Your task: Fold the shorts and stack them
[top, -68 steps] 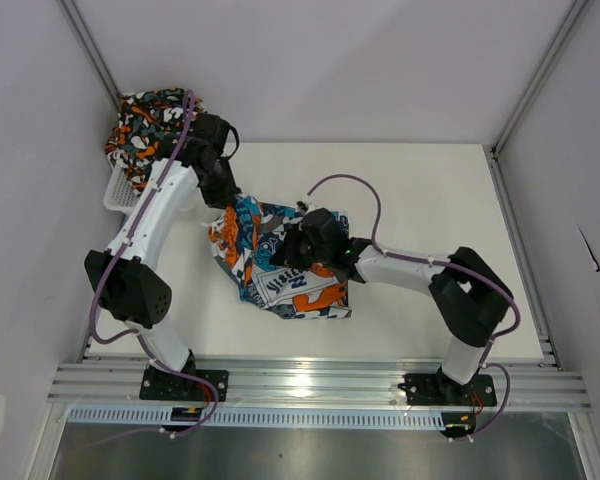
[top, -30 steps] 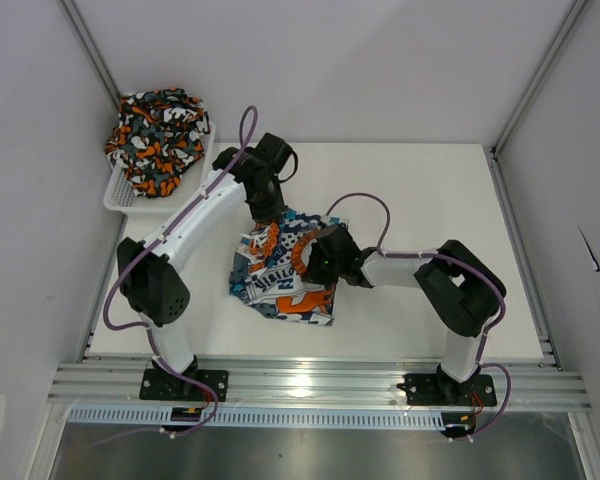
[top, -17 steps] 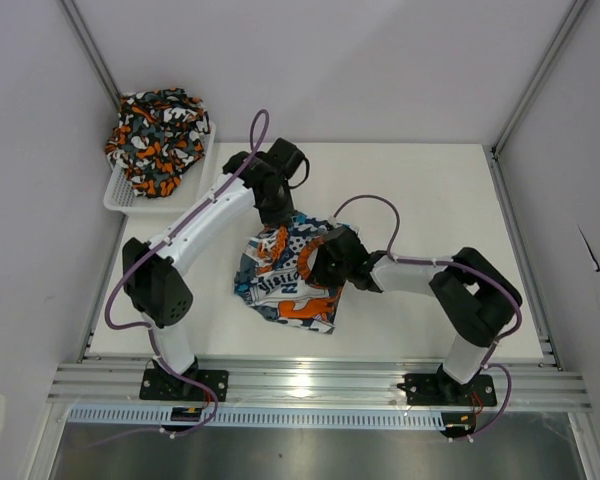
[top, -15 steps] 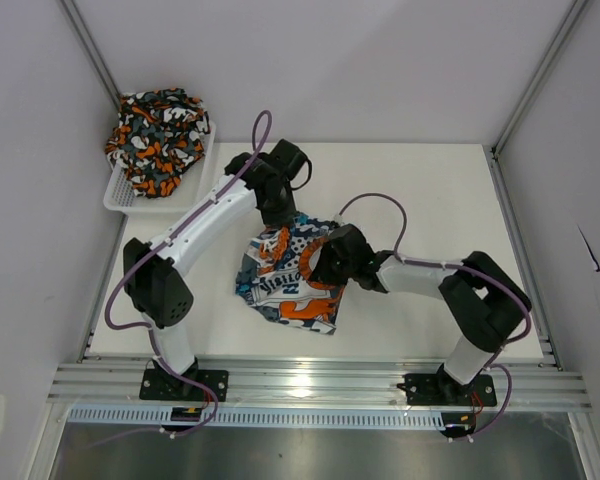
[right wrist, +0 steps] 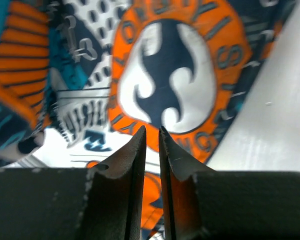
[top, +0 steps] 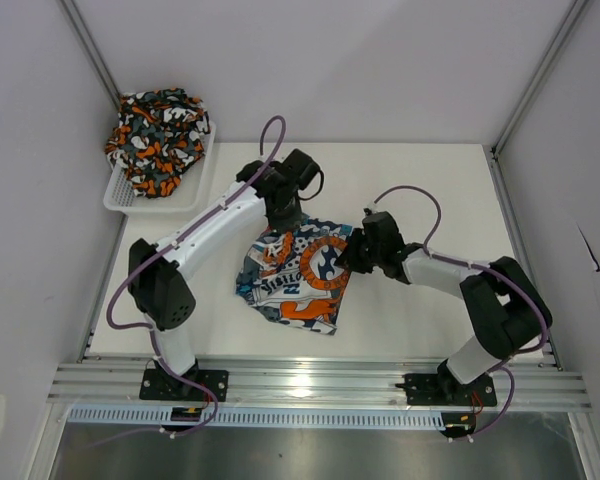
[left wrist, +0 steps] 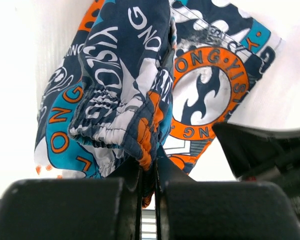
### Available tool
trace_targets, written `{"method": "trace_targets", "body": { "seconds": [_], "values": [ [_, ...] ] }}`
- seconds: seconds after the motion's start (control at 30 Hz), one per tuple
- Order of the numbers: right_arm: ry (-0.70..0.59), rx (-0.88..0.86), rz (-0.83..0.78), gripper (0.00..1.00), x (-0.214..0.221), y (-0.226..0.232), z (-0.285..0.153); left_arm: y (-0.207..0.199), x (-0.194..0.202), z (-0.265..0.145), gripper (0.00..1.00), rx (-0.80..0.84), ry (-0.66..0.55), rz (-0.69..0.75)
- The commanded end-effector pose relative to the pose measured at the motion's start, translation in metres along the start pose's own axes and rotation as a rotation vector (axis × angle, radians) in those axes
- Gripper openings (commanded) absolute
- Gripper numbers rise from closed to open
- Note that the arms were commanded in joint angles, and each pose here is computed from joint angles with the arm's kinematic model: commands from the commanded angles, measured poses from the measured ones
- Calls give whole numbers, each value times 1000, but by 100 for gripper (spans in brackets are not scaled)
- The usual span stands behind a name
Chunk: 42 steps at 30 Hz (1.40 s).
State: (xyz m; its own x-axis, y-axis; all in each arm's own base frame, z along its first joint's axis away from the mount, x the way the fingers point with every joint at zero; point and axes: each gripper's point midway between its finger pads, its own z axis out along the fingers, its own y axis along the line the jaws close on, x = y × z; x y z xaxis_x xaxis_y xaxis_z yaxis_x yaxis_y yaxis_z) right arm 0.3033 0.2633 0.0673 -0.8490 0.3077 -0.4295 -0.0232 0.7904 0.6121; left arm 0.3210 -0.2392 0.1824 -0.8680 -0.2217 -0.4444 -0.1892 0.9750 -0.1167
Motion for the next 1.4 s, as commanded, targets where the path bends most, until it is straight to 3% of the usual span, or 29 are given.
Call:
{"method": "trace_targets", "body": {
  "seconds": [0.0, 0.47, 1.0, 1.1, 1.13, 1.27, 1.37],
  "values": [
    [7, -18, -22, 18, -10, -1, 11, -13, 1, -2, 0, -6, -55, -9],
    [32, -34, -7, 15, -28, -8, 40, -40, 41, 26, 0, -79, -52, 86],
    [24, -7, 42, 15, -29, -23, 41, -102, 86, 64, 0, 8, 4, 141],
    [21, -9, 52, 15, -30, -24, 41, -115, 86, 59, 18, 74, 6, 167],
    [20, -17, 55, 15, -29, -23, 41, -118, 87, 55, 47, 93, 12, 170],
    [17, -25, 73, 15, -30, -27, 39, -122, 75, 28, 95, 142, -10, 170],
    [16, -37, 88, 18, -30, -31, 36, -125, 63, -3, 99, 208, -28, 183]
  ]
}}
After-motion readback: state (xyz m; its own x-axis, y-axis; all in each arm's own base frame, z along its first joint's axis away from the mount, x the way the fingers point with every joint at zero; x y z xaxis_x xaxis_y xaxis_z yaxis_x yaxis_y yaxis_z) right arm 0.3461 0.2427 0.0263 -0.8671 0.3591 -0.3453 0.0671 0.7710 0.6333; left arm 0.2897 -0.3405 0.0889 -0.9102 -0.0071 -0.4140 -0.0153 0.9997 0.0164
